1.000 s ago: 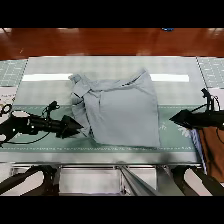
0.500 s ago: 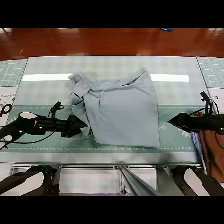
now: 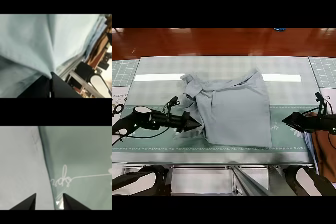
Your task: Fold the shirts.
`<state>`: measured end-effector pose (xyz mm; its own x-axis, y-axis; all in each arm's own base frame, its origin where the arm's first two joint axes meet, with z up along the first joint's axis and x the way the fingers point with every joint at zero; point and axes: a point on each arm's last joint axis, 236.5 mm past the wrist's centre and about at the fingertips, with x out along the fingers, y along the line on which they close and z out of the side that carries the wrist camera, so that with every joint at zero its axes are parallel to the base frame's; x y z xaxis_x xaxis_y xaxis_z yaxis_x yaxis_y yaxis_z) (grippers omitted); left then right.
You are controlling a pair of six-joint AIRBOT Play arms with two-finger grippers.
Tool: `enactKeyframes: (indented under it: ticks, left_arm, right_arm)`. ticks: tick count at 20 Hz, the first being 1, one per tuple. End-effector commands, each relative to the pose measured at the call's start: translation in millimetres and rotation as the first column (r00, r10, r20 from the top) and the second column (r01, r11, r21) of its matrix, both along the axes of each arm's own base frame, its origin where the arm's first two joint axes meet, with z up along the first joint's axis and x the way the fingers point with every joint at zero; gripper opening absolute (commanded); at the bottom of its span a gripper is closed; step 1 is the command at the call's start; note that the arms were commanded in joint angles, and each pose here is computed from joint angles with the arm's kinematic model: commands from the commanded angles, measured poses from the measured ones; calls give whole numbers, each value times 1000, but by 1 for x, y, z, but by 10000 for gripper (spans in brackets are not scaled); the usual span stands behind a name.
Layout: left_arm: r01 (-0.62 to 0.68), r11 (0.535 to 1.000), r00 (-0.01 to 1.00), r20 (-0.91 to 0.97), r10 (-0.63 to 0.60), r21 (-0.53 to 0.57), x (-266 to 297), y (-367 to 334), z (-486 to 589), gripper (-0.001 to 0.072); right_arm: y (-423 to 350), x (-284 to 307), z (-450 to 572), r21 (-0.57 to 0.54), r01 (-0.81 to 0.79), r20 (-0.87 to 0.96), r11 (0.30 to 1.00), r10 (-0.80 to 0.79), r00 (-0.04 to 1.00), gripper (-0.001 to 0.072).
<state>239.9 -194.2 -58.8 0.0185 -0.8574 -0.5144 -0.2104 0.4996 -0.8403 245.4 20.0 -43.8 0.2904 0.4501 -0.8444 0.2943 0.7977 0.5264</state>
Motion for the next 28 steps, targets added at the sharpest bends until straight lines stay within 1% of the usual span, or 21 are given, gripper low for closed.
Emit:
enactKeyframes:
  ticks: [1, 2, 3, 4, 6, 7, 9, 12, 16, 19, 21, 22, 23, 24, 25, 26, 28]
  left_arm:
    - [52, 997, 997, 61, -49, -58, 12, 2, 26, 19]
    - [47, 996, 996, 75, -42, -69, 17, 7, 33, 19]
    - [38, 997, 996, 86, -32, -73, 22, 11, 37, 19]
    - [31, 997, 995, 99, -24, -73, 26, 14, 38, 19]
    - [33, 998, 995, 99, -27, -62, 25, 17, 36, 19]
    - [36, 998, 995, 99, -30, -59, 25, 18, 35, 19]
    - [44, 997, 995, 94, -38, -67, 22, 17, 36, 19]
    - [50, 996, 995, 92, -44, -71, 21, 16, 37, 19]
    - [50, 996, 995, 92, -43, -71, 21, 16, 37, 19]
    - [50, 996, 995, 92, -43, -71, 21, 16, 37, 19]
    - [48, 997, 995, 93, -41, -69, 21, 16, 37, 19]
    - [47, 997, 995, 93, -41, -69, 21, 16, 37, 19]
    - [45, 997, 995, 94, -39, -68, 22, 17, 37, 19]
    - [40, 997, 995, 96, -33, -68, 23, 18, 37, 19]
    - [31, 997, 994, 105, -23, -69, 27, 22, 39, 19]
    - [25, 997, 993, 119, -15, -77, 33, 27, 46, 19]
    - [14, 996, 982, 190, 4, -93, 51, 44, 73, 19]
  right_arm:
    - [-21, -27, -12, -52, 3, -108, 999, -9, 994, 406]
    - [-30, -54, -20, -81, -13, -216, 997, -5, 976, 406]
    - [-31, -83, -26, -85, -33, -334, 996, 3, 943, 406]
    - [-22, -94, -29, -60, -39, -372, 997, 14, 928, 406]
    - [5, -107, -38, 17, -76, -386, 997, 77, 919, 406]
    - [11, -113, -40, 36, -69, -411, 997, 77, 908, 406]
    - [23, -108, -37, 71, -91, -385, 993, 111, 916, 405]
    - [32, -102, -40, 58, -145, -362, 988, 156, 919, 405]
    - [53, -82, -51, 115, -119, -341, 986, 152, 928, 404]
    - [73, -86, -68, 153, -163, -388, 975, 211, 897, 404]
    - [89, -74, -75, 173, -149, -369, 974, 204, 907, 404]
    - [96, -62, -74, 185, -135, -335, 973, 192, 923, 381]
    - [101, -49, -70, 189, -130, -295, 973, 182, 938, 316]
    - [104, -38, -64, 196, -138, -261, 971, 187, 947, 198]
    - [109, -30, -53, 218, -174, -218, 960, 222, 950, 29]
    - [114, -23, -38, 243, -222, -173, 944, 268, 948, 35]
    - [113, 3, -1, 217, -284, -64, 934, 304, 951, 35]
